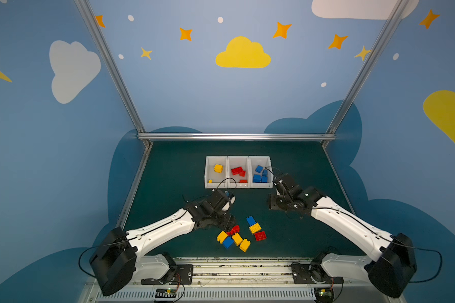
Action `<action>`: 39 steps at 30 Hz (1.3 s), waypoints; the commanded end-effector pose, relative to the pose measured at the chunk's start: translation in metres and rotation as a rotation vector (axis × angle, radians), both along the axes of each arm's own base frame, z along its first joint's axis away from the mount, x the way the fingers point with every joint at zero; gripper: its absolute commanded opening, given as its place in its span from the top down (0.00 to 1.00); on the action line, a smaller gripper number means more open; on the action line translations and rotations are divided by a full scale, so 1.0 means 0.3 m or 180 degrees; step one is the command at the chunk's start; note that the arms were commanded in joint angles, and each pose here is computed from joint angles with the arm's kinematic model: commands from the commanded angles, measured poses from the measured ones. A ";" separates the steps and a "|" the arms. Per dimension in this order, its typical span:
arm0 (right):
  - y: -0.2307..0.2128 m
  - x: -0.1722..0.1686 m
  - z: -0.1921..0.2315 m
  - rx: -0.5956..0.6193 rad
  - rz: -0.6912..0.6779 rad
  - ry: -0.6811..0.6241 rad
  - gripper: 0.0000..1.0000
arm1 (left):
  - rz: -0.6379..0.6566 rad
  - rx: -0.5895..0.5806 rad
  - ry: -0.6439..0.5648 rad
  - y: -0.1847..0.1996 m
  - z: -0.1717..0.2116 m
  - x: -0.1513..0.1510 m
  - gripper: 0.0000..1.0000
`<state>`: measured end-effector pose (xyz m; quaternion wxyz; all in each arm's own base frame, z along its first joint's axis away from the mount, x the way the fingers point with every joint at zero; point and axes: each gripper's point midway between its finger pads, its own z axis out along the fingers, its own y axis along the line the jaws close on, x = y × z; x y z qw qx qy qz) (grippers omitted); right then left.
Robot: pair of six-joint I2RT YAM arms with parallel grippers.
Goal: Sort the legos into containers by color
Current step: 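Withdraw the right gripper while the left gripper moves over the brick pile, then grasp a red brick in the pile with the left gripper and lift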
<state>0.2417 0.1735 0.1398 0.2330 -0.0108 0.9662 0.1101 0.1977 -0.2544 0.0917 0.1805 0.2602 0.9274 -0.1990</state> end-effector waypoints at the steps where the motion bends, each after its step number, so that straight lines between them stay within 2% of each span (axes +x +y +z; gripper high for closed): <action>1: -0.046 -0.009 0.010 0.0102 -0.0279 -0.0142 0.43 | -0.0172 0.0186 0.0031 -0.025 -0.018 -0.001 0.29; 8: -0.110 -0.055 -0.004 0.0126 -0.0380 -0.0277 0.42 | -0.0311 0.0353 0.0185 -0.076 -0.081 -0.015 0.35; 20: -0.149 -0.091 -0.026 0.0140 -0.0477 -0.0267 0.42 | -0.0403 0.0732 0.0303 -0.078 -0.156 -0.024 0.46; 34: -0.156 -0.095 -0.043 0.0145 -0.0550 -0.0224 0.42 | -0.0499 0.0877 0.0369 -0.075 -0.200 -0.030 0.53; 39: -0.160 -0.096 -0.044 0.0155 -0.0584 -0.0236 0.42 | -0.0530 0.0923 0.0383 -0.082 -0.211 -0.022 0.59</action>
